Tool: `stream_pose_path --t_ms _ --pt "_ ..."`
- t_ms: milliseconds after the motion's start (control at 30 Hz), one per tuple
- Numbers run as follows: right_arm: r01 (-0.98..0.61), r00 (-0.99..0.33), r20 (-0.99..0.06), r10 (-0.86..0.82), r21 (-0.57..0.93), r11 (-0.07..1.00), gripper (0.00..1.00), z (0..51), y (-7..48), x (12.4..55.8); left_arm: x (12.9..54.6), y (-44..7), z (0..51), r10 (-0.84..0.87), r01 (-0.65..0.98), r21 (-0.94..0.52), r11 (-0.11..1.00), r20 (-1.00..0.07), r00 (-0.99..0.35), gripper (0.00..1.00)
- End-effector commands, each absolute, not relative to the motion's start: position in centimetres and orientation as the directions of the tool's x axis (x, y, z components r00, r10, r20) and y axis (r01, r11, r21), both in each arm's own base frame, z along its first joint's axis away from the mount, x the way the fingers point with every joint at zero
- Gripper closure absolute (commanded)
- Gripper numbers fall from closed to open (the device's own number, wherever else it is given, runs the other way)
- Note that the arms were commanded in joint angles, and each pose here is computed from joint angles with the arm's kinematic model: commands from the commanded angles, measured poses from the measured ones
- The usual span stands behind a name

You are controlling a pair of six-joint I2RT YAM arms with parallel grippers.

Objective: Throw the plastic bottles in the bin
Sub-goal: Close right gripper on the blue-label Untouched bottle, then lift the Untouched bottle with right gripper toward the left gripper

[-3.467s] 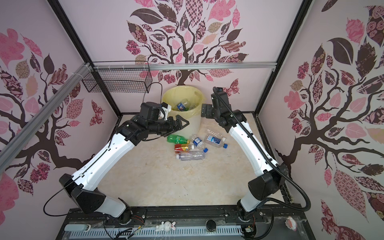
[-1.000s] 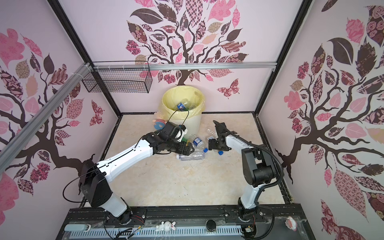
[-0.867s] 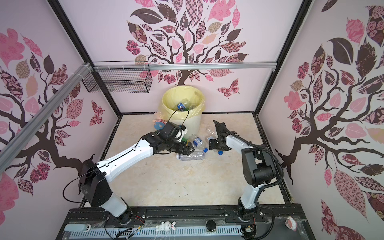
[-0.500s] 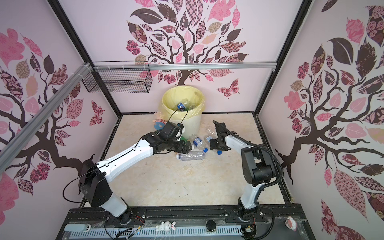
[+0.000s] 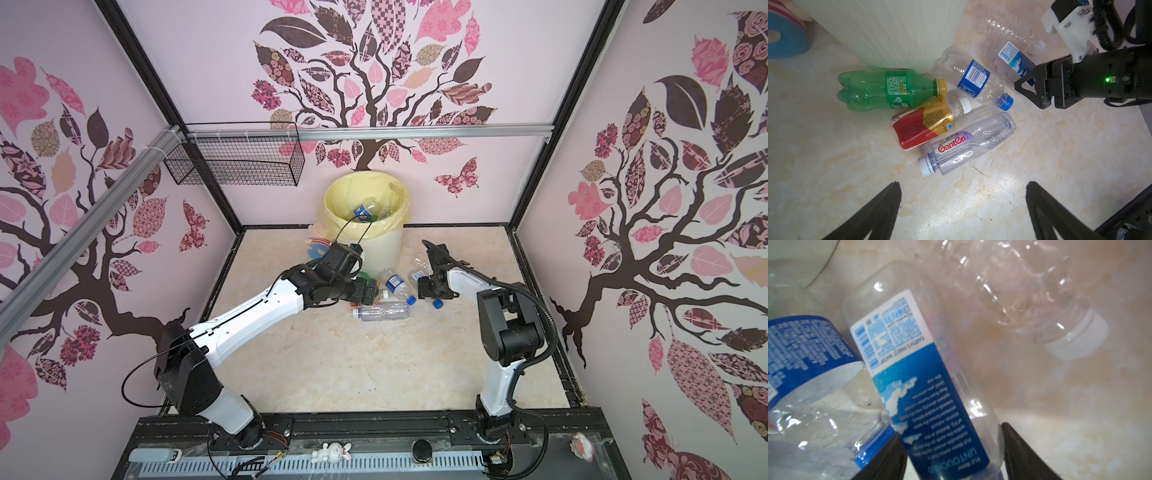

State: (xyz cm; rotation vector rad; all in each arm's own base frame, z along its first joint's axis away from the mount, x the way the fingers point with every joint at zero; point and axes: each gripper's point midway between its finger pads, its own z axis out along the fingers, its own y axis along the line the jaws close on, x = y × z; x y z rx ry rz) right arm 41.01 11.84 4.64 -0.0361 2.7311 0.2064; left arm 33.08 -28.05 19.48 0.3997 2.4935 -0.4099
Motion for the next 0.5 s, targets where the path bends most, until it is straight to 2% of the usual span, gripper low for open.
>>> stream_pose_path --t_ms 0,200,300,467 --pt "-0.077 -0.921 -0.389 -0.024 0.121 0.99 0.37 4.3 12.6 41.6 33.7 -28.1 22.8 0.166 0.375 -0.201 0.905 -0.645 -0.746 0.03" --pt "-0.083 -0.918 -0.396 -0.025 0.131 0.988 0.45 5.1 12.9 40.6 33.5 -27.2 22.6 0.123 0.323 -0.211 0.923 -0.632 -0.765 0.03" --pt "-0.083 -0.912 -0.41 -0.019 0.139 0.987 0.51 5.9 12.9 40.0 32.7 -27.4 22.7 0.14 0.348 -0.229 0.909 -0.619 -0.773 0.03" --pt "-0.088 -0.898 -0.44 -0.008 0.161 0.983 0.53 8.4 13.0 39.6 31.8 -28.0 24.2 0.114 0.371 -0.296 0.88 -0.628 -0.77 0.03"
